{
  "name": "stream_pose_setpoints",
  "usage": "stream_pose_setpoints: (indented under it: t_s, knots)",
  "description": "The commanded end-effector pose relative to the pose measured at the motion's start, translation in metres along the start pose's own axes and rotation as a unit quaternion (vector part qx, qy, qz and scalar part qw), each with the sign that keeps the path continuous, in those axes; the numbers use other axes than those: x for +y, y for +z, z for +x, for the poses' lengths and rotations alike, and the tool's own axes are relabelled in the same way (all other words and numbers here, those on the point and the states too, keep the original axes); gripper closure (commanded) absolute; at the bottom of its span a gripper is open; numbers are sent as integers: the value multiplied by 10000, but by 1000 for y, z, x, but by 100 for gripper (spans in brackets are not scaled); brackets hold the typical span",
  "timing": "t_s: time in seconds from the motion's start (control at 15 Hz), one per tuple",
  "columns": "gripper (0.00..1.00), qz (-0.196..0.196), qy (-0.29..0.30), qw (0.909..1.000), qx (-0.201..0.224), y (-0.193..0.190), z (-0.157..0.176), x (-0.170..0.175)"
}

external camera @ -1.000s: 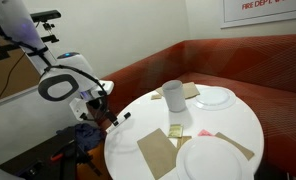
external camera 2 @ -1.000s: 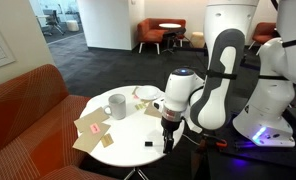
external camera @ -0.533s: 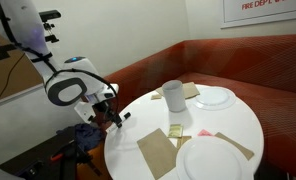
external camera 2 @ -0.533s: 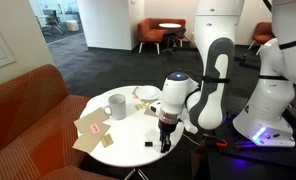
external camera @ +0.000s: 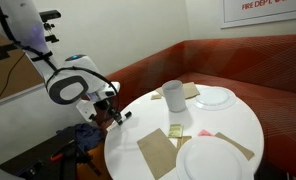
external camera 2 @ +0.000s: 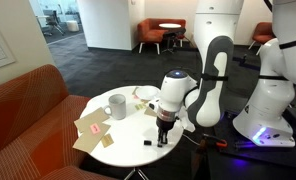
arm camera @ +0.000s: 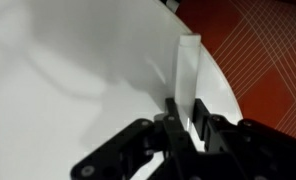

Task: Take the marker from the table and put it in the white cup

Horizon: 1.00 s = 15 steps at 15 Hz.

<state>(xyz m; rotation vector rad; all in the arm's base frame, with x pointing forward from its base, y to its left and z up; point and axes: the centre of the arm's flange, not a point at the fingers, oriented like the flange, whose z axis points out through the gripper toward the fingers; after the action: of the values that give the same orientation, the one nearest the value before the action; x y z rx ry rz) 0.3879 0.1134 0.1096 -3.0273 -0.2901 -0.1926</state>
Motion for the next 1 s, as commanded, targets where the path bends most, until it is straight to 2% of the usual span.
stream_pose_setpoints:
  t_s: [0.0, 0.27, 0.6, 0.93]
  knots:
    - [95, -34, 352, 9993, 133, -24, 5, -1]
    - [95, -137, 670, 9971, 344, -47, 20, 1]
    - [95, -245, 1306, 9891, 626, -84, 45, 4]
    - [95, -273, 1644, 9830, 771, -115, 72, 3]
